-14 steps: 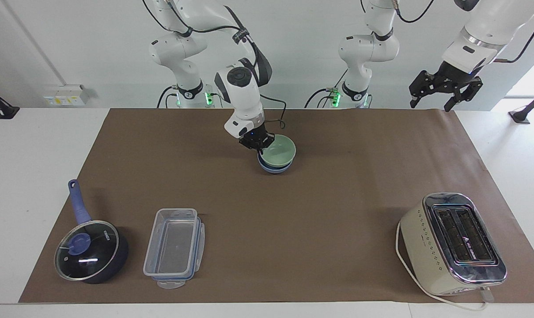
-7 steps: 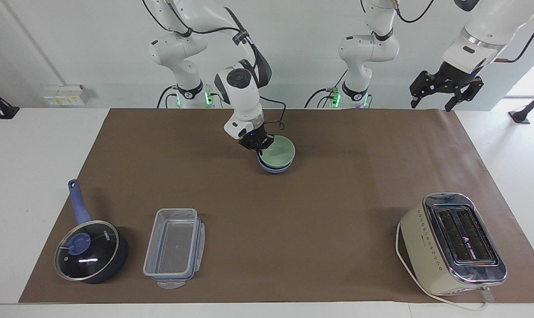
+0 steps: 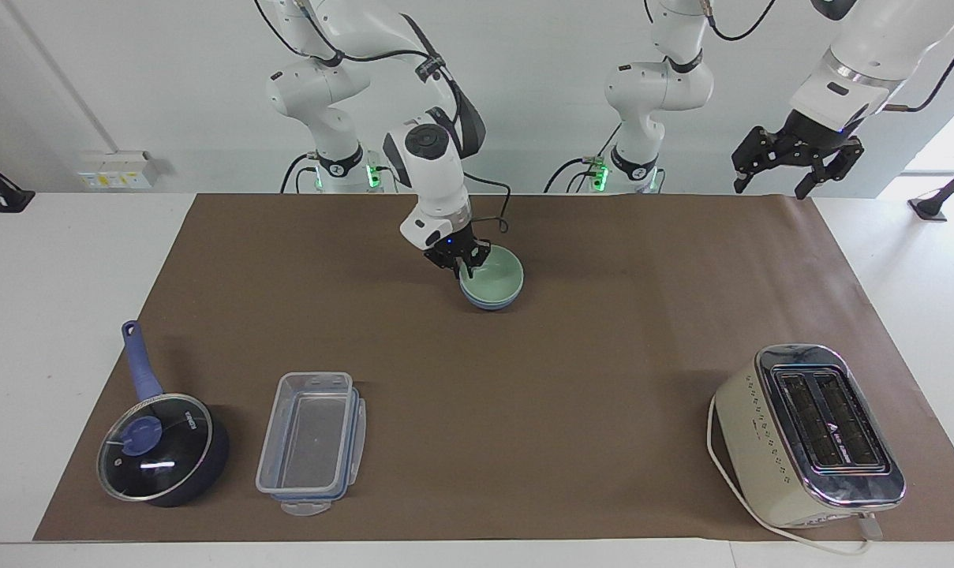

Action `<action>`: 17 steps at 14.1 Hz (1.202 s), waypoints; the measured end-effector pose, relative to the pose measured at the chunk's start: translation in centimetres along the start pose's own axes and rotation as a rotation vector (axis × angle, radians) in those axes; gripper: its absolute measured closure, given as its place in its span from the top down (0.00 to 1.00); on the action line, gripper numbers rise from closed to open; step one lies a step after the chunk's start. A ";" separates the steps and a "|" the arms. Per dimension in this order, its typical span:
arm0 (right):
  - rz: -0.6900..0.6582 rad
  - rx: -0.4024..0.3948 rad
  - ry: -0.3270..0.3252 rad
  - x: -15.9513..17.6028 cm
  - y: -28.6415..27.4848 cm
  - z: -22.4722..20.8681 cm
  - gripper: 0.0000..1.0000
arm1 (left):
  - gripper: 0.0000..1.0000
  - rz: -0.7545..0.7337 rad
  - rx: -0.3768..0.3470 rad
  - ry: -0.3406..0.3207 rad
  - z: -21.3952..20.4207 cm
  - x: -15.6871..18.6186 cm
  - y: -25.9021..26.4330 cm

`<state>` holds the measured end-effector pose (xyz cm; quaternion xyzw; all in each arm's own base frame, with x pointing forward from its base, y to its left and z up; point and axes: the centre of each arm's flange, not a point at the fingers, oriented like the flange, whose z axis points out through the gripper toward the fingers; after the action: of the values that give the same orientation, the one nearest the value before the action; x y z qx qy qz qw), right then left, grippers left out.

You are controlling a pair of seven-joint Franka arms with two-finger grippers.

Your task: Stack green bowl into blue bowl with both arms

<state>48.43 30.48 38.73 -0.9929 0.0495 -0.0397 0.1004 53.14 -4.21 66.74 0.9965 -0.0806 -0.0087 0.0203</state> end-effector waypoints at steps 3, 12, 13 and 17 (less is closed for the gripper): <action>0.031 -0.020 0.049 4.7 2.0 -6.2 1.00 | 1.00 0.000 0.000 0.000 0.0 0.0 0.0; 0.064 -0.128 0.076 10.8 12.1 -23.0 1.00 | 1.00 0.000 0.000 0.000 0.0 0.0 0.0; 0.072 -0.135 0.072 10.6 13.0 -24.6 1.00 | 1.00 0.000 0.000 0.000 0.0 0.0 0.0; 0.086 -0.164 0.048 10.2 15.8 -29.6 1.00 | 1.00 0.000 0.000 0.000 0.0 0.0 0.0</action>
<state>54.50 8.19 65.12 -0.9935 0.0973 -0.0549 0.0193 53.13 -4.21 66.72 0.9965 -0.0807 -0.0089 0.0203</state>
